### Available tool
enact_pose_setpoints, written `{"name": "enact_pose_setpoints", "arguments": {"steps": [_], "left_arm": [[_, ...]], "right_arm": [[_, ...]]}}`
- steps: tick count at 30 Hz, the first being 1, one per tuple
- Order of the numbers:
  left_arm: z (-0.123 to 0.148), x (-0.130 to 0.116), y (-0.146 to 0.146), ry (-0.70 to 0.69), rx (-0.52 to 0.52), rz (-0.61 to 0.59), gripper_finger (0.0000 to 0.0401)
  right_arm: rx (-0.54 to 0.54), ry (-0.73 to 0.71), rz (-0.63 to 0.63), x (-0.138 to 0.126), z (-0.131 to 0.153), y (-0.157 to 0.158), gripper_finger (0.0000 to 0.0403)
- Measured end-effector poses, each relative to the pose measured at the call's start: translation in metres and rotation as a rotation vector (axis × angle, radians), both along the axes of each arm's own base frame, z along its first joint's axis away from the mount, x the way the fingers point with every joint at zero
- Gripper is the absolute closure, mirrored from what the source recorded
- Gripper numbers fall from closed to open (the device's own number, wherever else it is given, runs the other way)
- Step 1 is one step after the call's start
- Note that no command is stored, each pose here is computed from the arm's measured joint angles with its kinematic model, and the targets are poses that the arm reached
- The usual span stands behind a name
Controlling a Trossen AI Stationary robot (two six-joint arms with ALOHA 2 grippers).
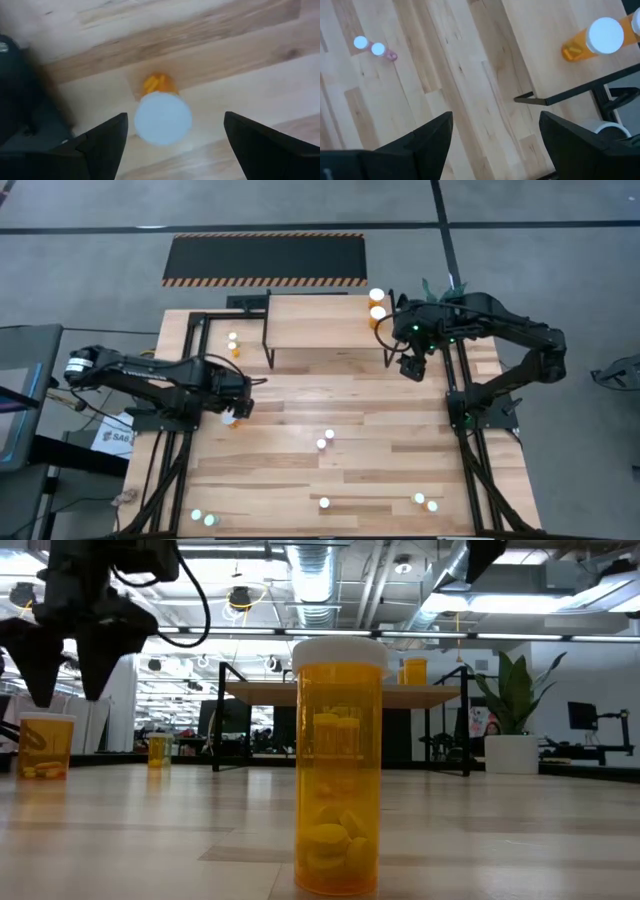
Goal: Pick and place medicine bottles onto shelf by color
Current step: Put the large orange pill bottle on the shelf aligned with the other large orange pill bottles
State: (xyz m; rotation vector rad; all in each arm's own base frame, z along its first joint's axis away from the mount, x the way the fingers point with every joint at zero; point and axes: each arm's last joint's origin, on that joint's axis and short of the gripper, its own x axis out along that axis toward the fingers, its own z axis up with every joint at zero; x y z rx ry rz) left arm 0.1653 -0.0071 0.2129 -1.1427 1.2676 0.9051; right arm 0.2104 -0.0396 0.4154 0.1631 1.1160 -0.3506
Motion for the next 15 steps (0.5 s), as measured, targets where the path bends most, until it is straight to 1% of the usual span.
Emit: {"name": "enact_pose_setpoints", "arguments": {"steps": [5, 8, 15], "left_arm": [[-0.003, -0.002, -0.001, 0.015, 0.048, -0.008, 0.0085], [-0.003, -0.001, -0.004, 0.006, 0.054, -0.023, 0.0085], [-0.015, 0.005, -0.012, 0.088, 0.074, -0.145, 0.0085]], "right_arm": [[0.003, 0.005, -0.002, 0.001, -0.001, -0.001, 0.0085], [0.008, 0.009, -0.001, 0.000, -0.001, -0.001, 0.0085], [0.011, 0.006, -0.009, 0.000, -0.001, -0.001, 0.0085]]}}
